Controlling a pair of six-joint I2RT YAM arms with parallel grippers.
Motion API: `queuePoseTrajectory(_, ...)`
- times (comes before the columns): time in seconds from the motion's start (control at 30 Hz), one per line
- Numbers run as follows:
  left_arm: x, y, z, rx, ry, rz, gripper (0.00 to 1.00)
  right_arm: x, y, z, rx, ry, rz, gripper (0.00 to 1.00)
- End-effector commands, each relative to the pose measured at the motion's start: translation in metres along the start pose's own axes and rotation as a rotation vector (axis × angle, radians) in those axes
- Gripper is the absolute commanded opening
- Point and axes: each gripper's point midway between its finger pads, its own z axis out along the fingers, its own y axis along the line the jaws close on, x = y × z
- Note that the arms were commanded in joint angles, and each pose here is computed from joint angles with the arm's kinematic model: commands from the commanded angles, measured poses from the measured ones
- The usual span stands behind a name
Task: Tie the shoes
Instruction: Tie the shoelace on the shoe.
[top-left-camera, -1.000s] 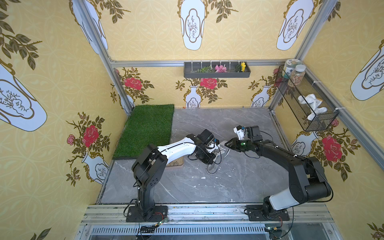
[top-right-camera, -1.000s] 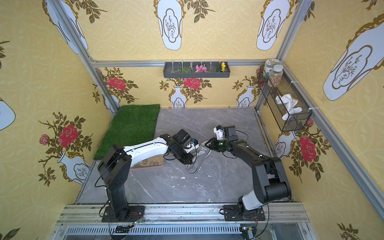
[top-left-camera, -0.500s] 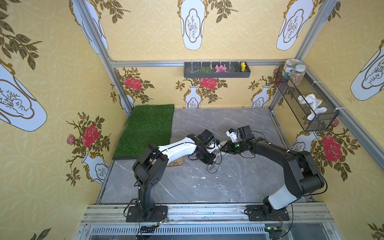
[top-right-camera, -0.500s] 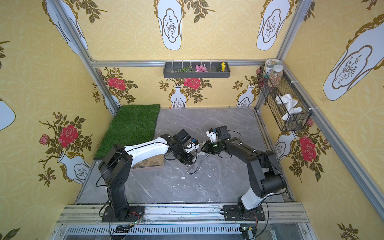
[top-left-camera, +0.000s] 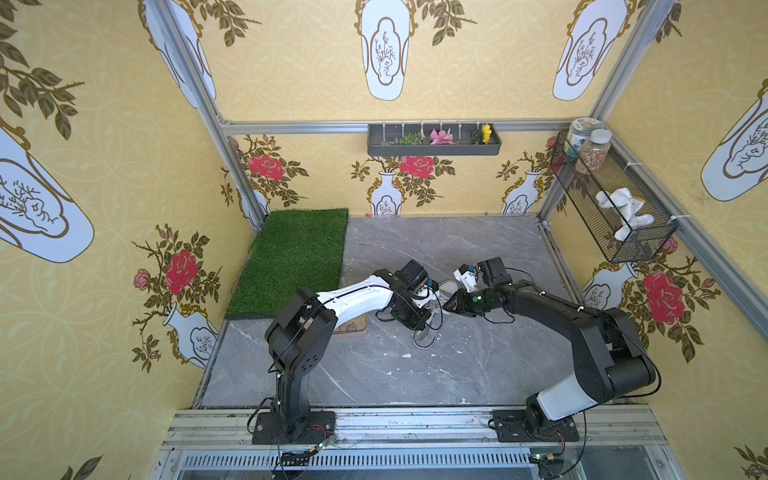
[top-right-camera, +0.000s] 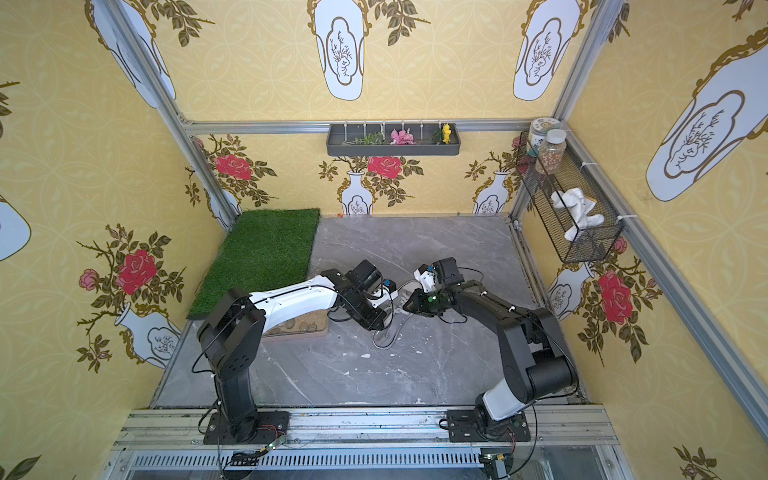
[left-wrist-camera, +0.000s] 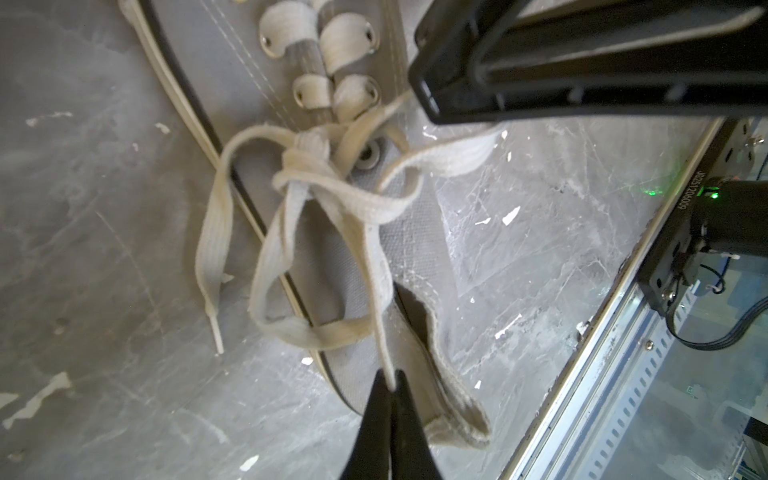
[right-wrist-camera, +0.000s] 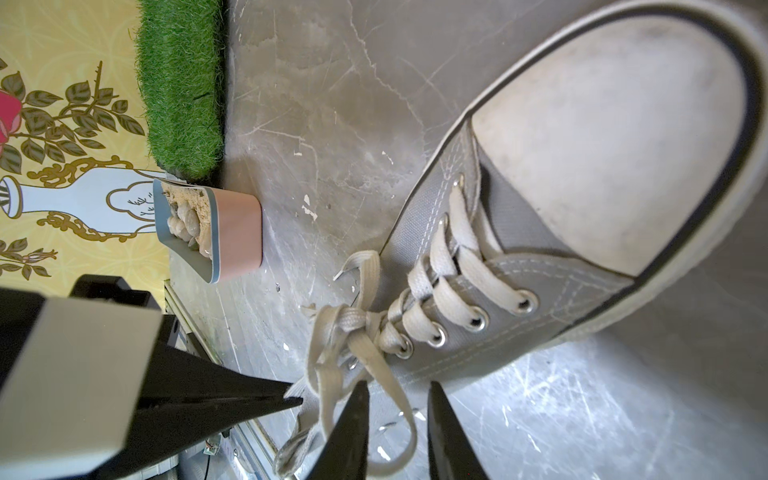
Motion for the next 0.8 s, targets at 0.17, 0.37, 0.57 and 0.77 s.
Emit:
queuePoseTrajectory(0.17, 0.0007, 0.0003, 0.0, 0.001, 0.002, 0.006, 0.0, 0.0048, -0.0004, 0.0099, -0.018, 0.022, -0.004, 0.25)
queuePoseTrajectory(0.37, 0.0016, 0.0009, 0.0015, 0.001, 0.006, 0.004, 0.0, 0.0031, 0.0001, 0.0111, -0.022, 0.016, -0.009, 0.13)
queuePoseTrajectory(0.57, 0.0059, -0.0004, 0.0007, 0.008, 0.009, 0.007, 0.0, 0.0039, -0.0035, 0.0098, -0.001, 0.012, -0.014, 0.03)
queuePoseTrajectory(0.77, 0.0065, -0.0027, -0.0056, 0.037, -0.007, -0.001, 0.08, 0.0003, -0.0025, 0.0067, 0.011, 0.0, -0.029, 0.0)
